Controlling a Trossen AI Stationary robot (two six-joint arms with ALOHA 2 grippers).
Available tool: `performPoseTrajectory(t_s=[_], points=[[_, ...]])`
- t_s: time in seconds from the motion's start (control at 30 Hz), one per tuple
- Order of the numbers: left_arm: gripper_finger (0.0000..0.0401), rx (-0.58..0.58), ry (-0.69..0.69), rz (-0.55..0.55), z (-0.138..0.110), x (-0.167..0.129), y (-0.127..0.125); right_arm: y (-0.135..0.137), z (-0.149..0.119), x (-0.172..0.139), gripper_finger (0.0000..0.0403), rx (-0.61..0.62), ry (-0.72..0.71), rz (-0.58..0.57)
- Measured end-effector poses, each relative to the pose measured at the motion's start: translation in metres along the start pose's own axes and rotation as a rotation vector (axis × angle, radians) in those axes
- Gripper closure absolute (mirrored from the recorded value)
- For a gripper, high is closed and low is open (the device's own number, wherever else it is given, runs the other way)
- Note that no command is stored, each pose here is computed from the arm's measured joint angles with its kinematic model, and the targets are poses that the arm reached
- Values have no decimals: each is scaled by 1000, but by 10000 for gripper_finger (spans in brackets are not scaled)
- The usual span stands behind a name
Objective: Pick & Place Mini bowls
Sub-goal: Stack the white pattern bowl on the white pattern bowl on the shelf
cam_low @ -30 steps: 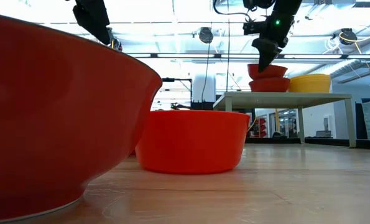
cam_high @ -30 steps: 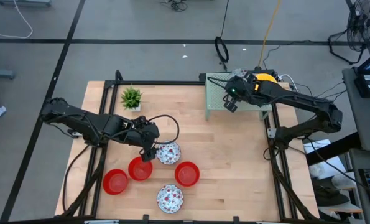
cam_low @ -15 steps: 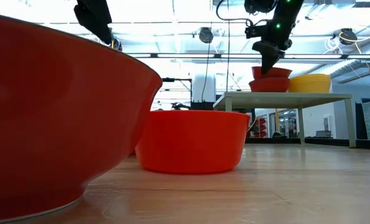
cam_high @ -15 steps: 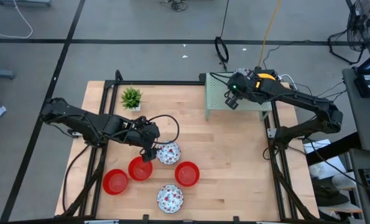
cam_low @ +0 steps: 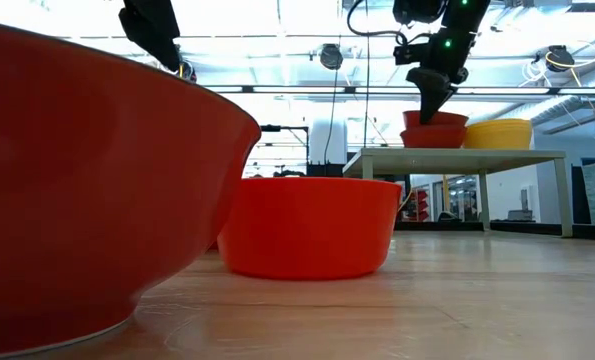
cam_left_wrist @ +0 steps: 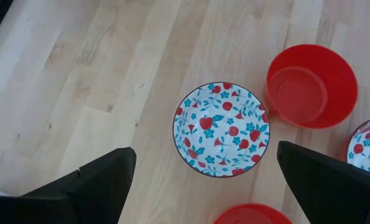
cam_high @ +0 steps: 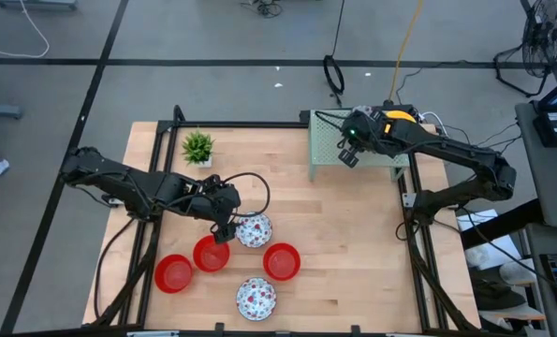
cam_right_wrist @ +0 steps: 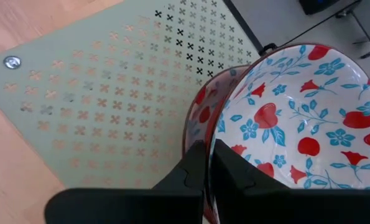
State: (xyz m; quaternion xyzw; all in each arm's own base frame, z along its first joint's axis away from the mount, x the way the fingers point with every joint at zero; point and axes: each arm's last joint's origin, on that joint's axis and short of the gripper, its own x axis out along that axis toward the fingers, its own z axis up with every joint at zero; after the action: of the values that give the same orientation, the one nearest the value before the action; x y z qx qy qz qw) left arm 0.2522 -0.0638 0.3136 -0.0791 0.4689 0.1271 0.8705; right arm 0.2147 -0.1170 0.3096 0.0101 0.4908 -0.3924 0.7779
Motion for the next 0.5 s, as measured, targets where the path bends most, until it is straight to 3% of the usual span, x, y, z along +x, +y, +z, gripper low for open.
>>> performPoseTrajectory(t_s=[0.5], points=[[6,0,0,0,0,0,0,2,0,0,379,7,3,54]])
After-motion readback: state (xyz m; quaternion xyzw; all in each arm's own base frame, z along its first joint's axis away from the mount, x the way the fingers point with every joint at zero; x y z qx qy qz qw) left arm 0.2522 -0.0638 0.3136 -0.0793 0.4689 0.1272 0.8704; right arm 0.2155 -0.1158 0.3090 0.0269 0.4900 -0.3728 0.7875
